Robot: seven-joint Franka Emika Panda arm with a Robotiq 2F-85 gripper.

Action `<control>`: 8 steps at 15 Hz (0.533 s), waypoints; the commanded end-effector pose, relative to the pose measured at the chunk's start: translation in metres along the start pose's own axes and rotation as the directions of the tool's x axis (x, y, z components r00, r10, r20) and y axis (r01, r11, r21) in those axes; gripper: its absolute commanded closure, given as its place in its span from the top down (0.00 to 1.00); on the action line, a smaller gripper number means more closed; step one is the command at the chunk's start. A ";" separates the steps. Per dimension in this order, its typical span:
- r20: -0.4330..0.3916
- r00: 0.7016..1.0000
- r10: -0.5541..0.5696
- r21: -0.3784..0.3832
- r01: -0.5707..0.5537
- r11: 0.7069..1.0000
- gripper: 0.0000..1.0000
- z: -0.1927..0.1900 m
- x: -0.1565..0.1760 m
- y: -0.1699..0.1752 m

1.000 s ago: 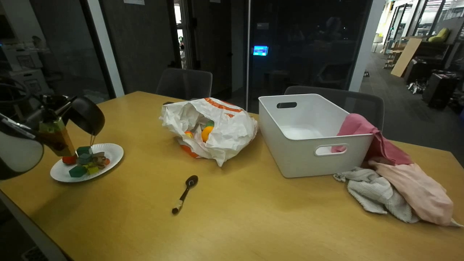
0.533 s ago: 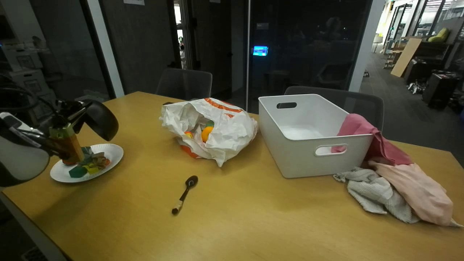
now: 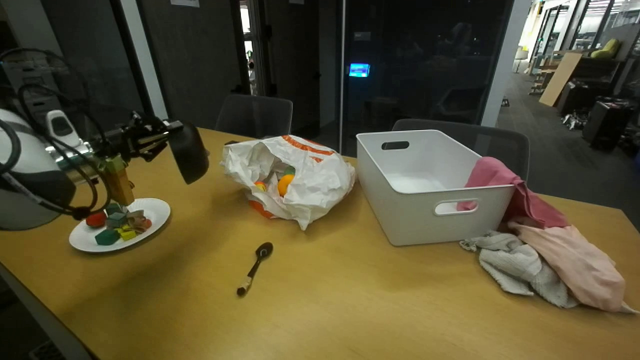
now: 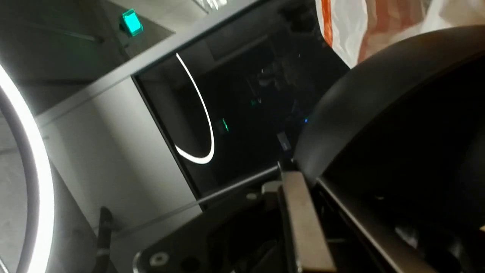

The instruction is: Pour the contents of the black bowl onto the white plate

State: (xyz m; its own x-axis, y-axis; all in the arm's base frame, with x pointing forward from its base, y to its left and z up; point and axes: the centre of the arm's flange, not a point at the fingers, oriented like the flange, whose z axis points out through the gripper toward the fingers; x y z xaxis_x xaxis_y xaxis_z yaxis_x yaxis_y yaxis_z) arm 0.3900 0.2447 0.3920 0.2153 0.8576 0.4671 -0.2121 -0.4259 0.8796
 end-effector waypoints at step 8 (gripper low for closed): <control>0.489 0.872 -0.019 0.345 -0.174 0.922 0.08 0.057 -0.049 0.078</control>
State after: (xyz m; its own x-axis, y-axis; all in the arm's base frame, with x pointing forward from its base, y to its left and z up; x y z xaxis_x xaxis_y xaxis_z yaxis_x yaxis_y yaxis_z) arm 0.4226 0.1622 0.4362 0.5977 0.6482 0.4717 -0.0040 -0.5860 0.8103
